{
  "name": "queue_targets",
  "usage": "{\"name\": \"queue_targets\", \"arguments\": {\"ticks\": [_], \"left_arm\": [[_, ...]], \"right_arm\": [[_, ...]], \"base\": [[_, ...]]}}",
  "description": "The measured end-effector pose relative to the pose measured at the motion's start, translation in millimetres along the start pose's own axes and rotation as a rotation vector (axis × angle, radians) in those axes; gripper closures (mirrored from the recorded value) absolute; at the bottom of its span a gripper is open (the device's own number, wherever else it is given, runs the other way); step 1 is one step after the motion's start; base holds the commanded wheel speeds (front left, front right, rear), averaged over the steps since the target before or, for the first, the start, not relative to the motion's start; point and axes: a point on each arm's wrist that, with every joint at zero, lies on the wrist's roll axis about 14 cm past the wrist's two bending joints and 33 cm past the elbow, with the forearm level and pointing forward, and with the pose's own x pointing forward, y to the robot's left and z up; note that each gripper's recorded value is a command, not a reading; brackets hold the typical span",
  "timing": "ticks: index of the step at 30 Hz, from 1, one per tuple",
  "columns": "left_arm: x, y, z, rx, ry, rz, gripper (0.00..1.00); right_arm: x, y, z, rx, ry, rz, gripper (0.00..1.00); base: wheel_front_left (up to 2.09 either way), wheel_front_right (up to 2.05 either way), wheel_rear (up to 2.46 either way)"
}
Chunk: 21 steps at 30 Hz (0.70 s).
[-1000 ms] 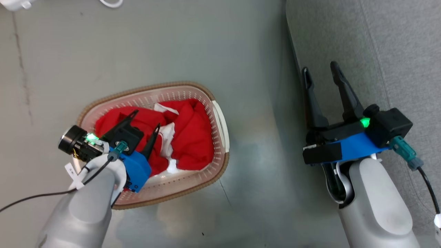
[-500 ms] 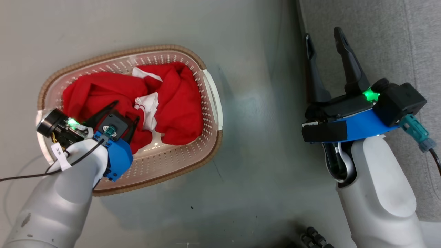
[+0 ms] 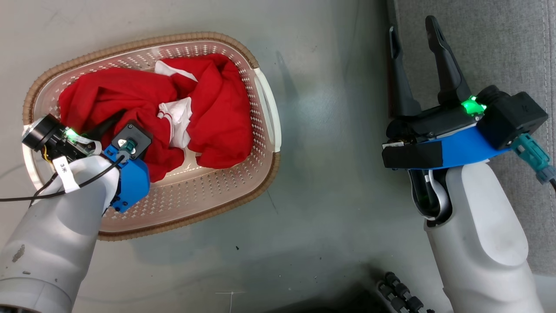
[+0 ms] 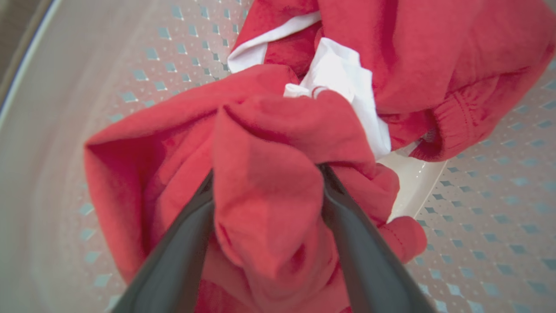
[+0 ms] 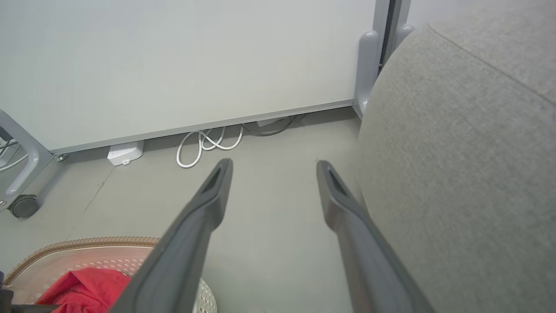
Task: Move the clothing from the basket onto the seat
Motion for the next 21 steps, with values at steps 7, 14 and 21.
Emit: {"name": "queue_targets", "arguments": {"ticks": [7,14,21], "left_arm": [[1,1,1,0.016,0.003,-0.003,1.00],[-7,3,13,-0.021,-0.020,0.017,1.00],[-23,4,60,-0.070,-0.154,0.050,1.00]], "right_arm": [[2,2,-2,0.006,0.002,0.005,0.00],[3,5,8,0.007,-0.018,0.011,0.00],[-2,8,24,-0.005,-0.041,0.011,0.00]], "base": [[0.00,0.00,0.00],[0.00,0.00,0.00],[0.00,0.00,0.00]]}}
